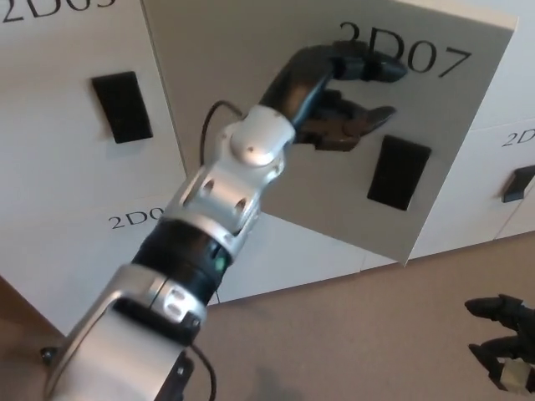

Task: The robot walks towards an open cabinet and lifts its left hand to push the door towards the right to close it.

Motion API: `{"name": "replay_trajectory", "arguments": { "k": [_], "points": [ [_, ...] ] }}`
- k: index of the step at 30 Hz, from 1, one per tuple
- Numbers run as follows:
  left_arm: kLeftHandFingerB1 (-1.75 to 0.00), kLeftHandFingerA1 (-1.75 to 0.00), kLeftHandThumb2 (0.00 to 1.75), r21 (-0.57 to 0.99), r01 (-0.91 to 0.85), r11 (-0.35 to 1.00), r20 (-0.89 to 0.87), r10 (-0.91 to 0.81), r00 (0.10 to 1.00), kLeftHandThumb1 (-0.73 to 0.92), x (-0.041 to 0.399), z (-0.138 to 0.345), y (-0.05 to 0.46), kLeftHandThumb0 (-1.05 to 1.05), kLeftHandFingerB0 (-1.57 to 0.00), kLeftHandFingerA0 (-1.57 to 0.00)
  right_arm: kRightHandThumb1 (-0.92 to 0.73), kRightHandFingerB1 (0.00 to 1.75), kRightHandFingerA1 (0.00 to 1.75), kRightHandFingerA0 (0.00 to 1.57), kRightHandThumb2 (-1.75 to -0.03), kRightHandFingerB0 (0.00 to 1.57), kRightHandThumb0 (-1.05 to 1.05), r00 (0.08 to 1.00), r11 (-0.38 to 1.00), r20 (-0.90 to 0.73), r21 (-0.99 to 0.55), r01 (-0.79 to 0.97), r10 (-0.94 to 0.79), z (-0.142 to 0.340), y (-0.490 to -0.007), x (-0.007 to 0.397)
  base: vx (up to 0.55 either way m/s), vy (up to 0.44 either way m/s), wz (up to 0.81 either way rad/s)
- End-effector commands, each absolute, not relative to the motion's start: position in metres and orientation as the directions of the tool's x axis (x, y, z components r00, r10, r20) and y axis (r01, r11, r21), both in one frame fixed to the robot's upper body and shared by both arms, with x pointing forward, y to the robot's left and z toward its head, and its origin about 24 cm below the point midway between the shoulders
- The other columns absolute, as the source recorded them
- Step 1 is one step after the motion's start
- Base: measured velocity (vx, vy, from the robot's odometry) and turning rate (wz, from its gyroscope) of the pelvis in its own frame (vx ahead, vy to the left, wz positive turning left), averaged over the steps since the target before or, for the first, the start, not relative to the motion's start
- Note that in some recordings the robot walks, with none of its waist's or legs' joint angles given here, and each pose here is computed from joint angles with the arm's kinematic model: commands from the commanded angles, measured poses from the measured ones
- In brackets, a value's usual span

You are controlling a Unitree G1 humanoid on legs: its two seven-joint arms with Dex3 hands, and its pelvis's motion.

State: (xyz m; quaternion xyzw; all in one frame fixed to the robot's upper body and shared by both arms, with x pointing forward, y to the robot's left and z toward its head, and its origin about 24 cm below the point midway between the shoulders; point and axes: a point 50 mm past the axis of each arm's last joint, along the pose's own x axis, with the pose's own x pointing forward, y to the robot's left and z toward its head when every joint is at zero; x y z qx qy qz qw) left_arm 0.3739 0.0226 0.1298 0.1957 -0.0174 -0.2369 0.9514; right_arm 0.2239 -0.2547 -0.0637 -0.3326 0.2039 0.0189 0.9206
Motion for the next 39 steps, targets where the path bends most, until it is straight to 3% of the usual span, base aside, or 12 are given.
{"name": "replay_trajectory", "arguments": {
  "k": [1,2,4,5,7,12,15,18,19,34,36,39],
  "points": [
    [-0.38,-0.43,0.58,0.509,0.423,0.75,-0.112,-0.43,0.896,0.6,0.393,0.146,0.032,-0.45,-0.46,-0.49,-0.71,0.41,0.5,0.65,-0.6,0.47,-0.24,0.914,0.777,-0.393,-0.606,-0.171,-0.106,-0.066,-0.252,0.218,0.0,0.0,0.0],
    [-0.32,-0.46,0.59,0.518,0.371,0.771,-0.137,-0.353,0.926,0.63,0.405,0.153,0.053,-0.46,-0.3,-0.46,-0.71,0.4,0.48,0.65,-0.61,0.47,-0.25,0.913,0.78,-0.394,-0.603,-0.168,-0.108,-0.065,-0.252,0.217,0.0,0.0,0.0],
    [-0.32,-0.46,0.59,0.519,0.308,0.797,-0.161,-0.263,0.951,0.63,0.416,0.162,0.077,-0.46,-0.3,-0.46,-0.71,0.4,0.48,0.65,-0.61,0.47,-0.25,0.911,0.783,-0.397,-0.6,-0.165,-0.112,-0.065,-0.253,0.216,0.0,0.0,0.0],
    [-0.39,-0.48,0.77,0.495,0.245,0.834,-0.156,-0.193,0.969,0.5,0.422,0.17,0.1,-0.53,-0.12,-0.25,-0.7,0.4,0.47,0.63,-0.6,0.48,-0.24,0.911,0.785,-0.398,-0.597,-0.164,-0.112,-0.065,-0.253,0.216,0.0,0.0,0.0],
    [-0.26,-0.3,0.59,0.462,0.181,0.868,-0.145,-0.128,0.981,0.65,0.426,0.176,0.128,-0.44,-0.06,-0.11,-0.7,0.4,0.47,0.64,-0.6,0.49,-0.24,0.91,0.785,-0.401,-0.596,-0.171,-0.106,-0.066,-0.251,0.215,0.0,0.0,0.0],
    [-0.25,-0.3,0.6,0.442,0.032,0.897,-0.131,0.029,0.991,0.67,0.426,0.185,0.19,-0.48,-0.05,-0.12,-0.71,0.4,0.48,0.64,-0.61,0.47,-0.23,0.904,0.783,-0.42,-0.587,-0.204,-0.08,-0.072,-0.247,0.202,0.0,0.0,0.0],
    [-0.29,-0.37,0.86,0.449,-0.091,0.889,-0.105,0.154,0.983,0.48,0.418,0.203,0.246,-0.58,-0.01,0.0,-0.7,0.41,0.47,0.63,-0.6,0.49,-0.23,0.903,0.783,-0.423,-0.585,-0.214,-0.07,-0.073,-0.244,0.196,0.0,0.0,0.0],
    [-0.18,-0.26,0.66,0.469,-0.175,0.866,-0.082,0.24,0.967,0.68,0.409,0.22,0.28,-0.63,-0.06,-0.09,-0.71,0.41,0.47,0.61,-0.61,0.49,-0.23,0.913,0.783,-0.403,-0.588,-0.205,-0.063,-0.069,-0.243,0.201,0.0,0.0,0.0],
    [-0.26,-0.35,0.88,0.466,-0.197,0.863,-0.081,0.263,0.961,0.51,0.406,0.222,0.29,-0.64,-0.02,0.0,-0.7,0.41,0.47,0.64,-0.6,0.49,-0.23,0.919,0.783,-0.39,-0.589,-0.197,-0.062,-0.065,-0.242,0.205,0.0,0.0,0.0],
    [-0.19,-0.25,0.85,0.355,-0.131,0.926,-0.114,0.182,0.977,0.5,0.404,0.202,0.289,-0.65,0.0,0.0,-0.7,0.41,0.47,0.64,-0.6,0.5,-0.23,0.936,0.797,-0.349,-0.576,-0.18,-0.041,-0.052,-0.235,0.206,0.0,0.0,0.0],
    [-0.14,-0.13,0.75,0.349,-0.062,0.935,-0.1,0.104,0.99,0.64,0.409,0.204,0.272,-0.57,-0.03,-0.02,-0.7,0.42,0.49,0.66,-0.6,0.52,-0.22,0.94,0.797,-0.34,-0.579,-0.172,-0.044,-0.051,-0.236,0.205,0.0,0.0,0.0],
    [-0.25,-0.25,0.85,0.357,0.031,0.934,-0.07,-0.006,0.998,0.48,0.416,0.207,0.248,-0.58,0.0,0.0,-0.7,0.42,0.49,0.66,-0.6,0.52,-0.23,0.941,0.793,-0.333,-0.586,-0.165,-0.051,-0.049,-0.239,0.205,0.0,0.0,0.0]
  ]
}}
